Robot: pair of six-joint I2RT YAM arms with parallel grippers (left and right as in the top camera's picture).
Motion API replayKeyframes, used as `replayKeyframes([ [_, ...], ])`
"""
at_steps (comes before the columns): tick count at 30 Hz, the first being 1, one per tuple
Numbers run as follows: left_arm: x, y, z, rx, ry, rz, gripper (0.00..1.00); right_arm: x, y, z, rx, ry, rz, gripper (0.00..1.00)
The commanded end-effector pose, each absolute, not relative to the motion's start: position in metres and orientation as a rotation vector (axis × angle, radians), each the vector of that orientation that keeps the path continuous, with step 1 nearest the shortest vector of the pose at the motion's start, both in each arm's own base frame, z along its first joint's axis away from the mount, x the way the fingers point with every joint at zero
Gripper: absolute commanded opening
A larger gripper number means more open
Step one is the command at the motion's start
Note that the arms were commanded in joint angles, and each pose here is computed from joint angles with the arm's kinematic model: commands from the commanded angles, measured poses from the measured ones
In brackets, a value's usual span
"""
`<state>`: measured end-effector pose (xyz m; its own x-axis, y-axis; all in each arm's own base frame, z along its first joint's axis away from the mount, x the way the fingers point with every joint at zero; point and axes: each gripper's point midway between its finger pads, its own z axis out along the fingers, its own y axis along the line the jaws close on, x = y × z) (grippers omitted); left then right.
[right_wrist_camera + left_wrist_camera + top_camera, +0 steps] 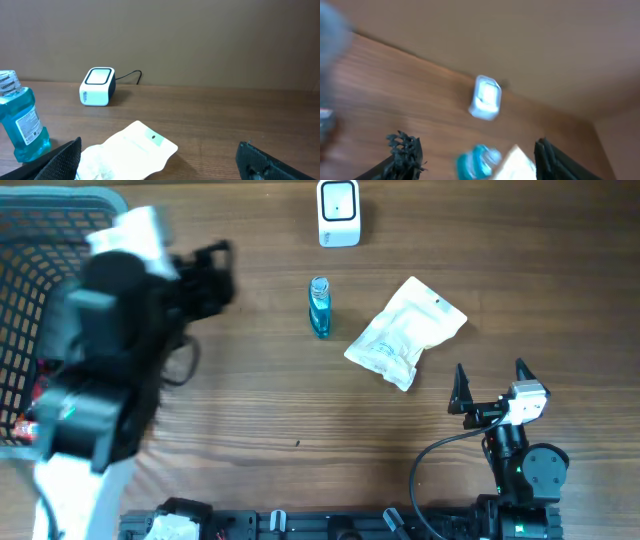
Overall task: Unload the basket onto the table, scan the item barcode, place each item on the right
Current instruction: 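Reach the left gripper into the basket and grasp an orange snack pack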
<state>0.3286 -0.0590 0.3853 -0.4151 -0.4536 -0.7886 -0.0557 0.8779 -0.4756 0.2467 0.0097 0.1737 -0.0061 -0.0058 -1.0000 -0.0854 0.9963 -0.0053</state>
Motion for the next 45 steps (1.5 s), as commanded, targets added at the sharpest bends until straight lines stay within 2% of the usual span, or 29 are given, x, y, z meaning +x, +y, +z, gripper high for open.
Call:
replayKeyframes([
  [1, 0.301, 0.037, 0.401, -0.656, 1.828, -0.193, 0.69, 0.247, 0.009, 0.176, -0.081, 1.567, 0.044, 1.00],
  [3, 0.283, 0.082, 0.391, -0.812, 1.804, -0.036, 0.70, 0.247, 0.009, 0.176, -0.081, 1.567, 0.044, 1.00],
  [5, 0.273, 0.111, 0.376, -0.924, 1.818, 0.071, 0.76, 0.247, 0.009, 0.176, -0.081, 1.567, 0.044, 1.00],
  [6, 0.268, 0.132, 0.362, -1.008, 1.837, 0.146, 0.87, 0.247, 0.009, 0.176, -0.080, 1.567, 0.044, 1.00],
  [8, 0.267, 0.153, 0.348, -1.090, 1.855, 0.200, 0.95, 0.247, 0.009, 0.176, -0.081, 1.567, 0.044, 1.00],
  [10, 0.269, 0.170, 0.335, -1.149, 1.868, 0.224, 0.97, 0.247, 0.009, 0.176, -0.081, 1.567, 0.044, 1.00],
  [12, 0.279, 0.174, 0.323, -1.167, 1.905, 0.146, 0.97, 0.247, 0.009, 0.176, -0.081, 1.567, 0.044, 1.00],
  [15, 0.307, 0.166, 0.311, -1.123, 1.959, -0.150, 1.00, 0.247, 0.009, 0.176, -0.081, 1.567, 0.044, 0.99],
  [19, 0.331, 0.164, 0.303, -1.086, 1.976, -0.473, 1.00, 0.247, 0.009, 0.176, -0.081, 1.567, 0.044, 1.00],
  [29, 0.360, 0.188, 0.233, -1.219, 2.084, -0.531, 1.00, 0.247, 0.009, 0.176, -0.081, 1.567, 0.044, 1.00],
  [30, 0.361, 0.190, 0.228, -1.230, 2.092, -0.532, 0.96, 0.247, 0.009, 0.176, -0.081, 1.567, 0.044, 1.00],
  [31, 0.361, 0.194, 0.221, -1.251, 2.101, -0.513, 0.87, 0.247, 0.009, 0.176, -0.081, 1.567, 0.044, 1.00],
  [32, 0.361, 0.197, 0.215, -1.277, 2.106, -0.503, 0.71, 0.247, 0.009, 0.176, -0.081, 1.567, 0.045, 1.00],
  [35, 0.366, 0.199, 0.195, -1.408, 2.094, -0.543, 0.73, 0.247, 0.009, 0.176, -0.081, 1.567, 0.044, 1.00],
  [39, 0.376, 0.190, 0.171, -1.421, 2.164, -0.526, 0.76, 0.247, 0.009, 0.176, -0.081, 1.567, 0.044, 1.00],
  [45, 0.399, 0.185, 0.148, -1.381, 2.214, -0.345, 0.73, 0.247, 0.009, 0.176, -0.081, 1.567, 0.044, 1.00],
])
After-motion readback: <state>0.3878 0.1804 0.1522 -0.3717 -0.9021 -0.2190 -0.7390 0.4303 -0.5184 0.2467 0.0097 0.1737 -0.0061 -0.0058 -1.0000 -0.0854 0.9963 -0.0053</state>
